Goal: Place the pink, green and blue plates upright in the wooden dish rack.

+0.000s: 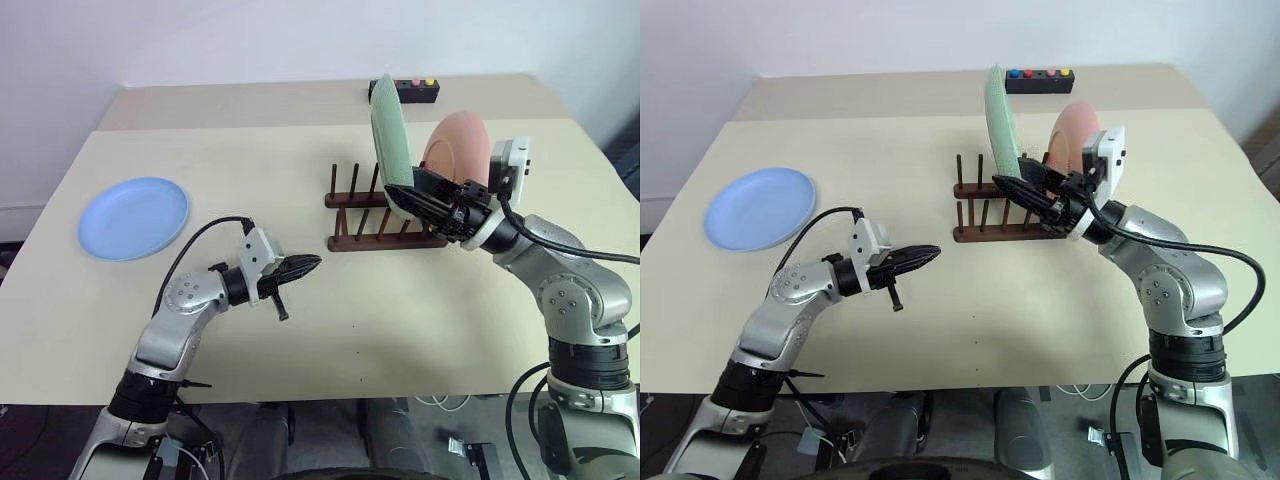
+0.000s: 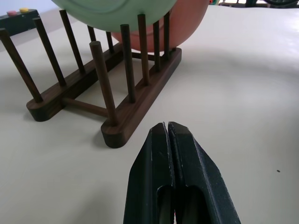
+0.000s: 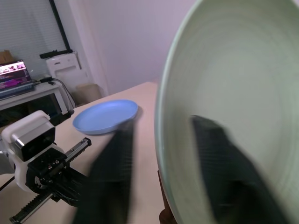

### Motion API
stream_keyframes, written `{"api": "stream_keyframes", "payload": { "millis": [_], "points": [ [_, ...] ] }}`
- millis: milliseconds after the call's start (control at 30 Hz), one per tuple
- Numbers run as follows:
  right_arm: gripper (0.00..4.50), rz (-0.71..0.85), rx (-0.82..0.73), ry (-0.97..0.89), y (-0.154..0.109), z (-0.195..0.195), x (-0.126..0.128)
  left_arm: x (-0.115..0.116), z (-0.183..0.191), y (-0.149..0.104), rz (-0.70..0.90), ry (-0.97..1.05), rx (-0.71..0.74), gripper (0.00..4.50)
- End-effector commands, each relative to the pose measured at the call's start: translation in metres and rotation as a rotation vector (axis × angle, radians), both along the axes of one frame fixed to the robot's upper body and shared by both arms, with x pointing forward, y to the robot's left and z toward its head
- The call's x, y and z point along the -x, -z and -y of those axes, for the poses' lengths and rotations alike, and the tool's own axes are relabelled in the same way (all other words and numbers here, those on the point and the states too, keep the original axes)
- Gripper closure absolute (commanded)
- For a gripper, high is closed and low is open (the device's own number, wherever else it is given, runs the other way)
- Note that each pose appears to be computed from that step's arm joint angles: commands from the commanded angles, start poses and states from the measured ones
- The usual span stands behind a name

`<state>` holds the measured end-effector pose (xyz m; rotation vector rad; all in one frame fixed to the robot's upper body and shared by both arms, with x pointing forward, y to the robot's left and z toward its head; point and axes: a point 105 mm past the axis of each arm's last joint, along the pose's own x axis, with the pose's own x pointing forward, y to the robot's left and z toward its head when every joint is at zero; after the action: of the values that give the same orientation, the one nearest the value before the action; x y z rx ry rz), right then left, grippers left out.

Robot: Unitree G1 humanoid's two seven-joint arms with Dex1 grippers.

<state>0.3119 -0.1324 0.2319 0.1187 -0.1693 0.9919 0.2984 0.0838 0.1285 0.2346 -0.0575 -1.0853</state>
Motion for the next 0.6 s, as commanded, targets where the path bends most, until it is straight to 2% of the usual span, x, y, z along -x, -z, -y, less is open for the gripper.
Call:
{"api": "stream_keyframes", "payload": {
  "millis": [33, 67, 100, 600],
  "points": [
    [0.53, 0.040, -0.016, 0.004, -0.012, 0.006, 0.003, 0.003, 0.000, -0.008, 0.027, 0.009, 0.011, 4.50],
    [0.05, 0.041, -0.016, 0.004, -0.012, 0.006, 0.004, 0.003, 0.000, -0.007, 0.027, 0.009, 0.011, 4.50],
    [0.01, 0.046, -0.011, 0.012, -0.012, 0.007, 0.003, 0.003, 0.000, -0.007, 0.026, 0.009, 0.009, 4.50],
    [0.01, 0.085, -0.013, 0.132, -0.022, 0.017, -0.007, 0.004, -0.001, -0.005, 0.025, 0.009, 0.003, 4.50]
  ]
}}
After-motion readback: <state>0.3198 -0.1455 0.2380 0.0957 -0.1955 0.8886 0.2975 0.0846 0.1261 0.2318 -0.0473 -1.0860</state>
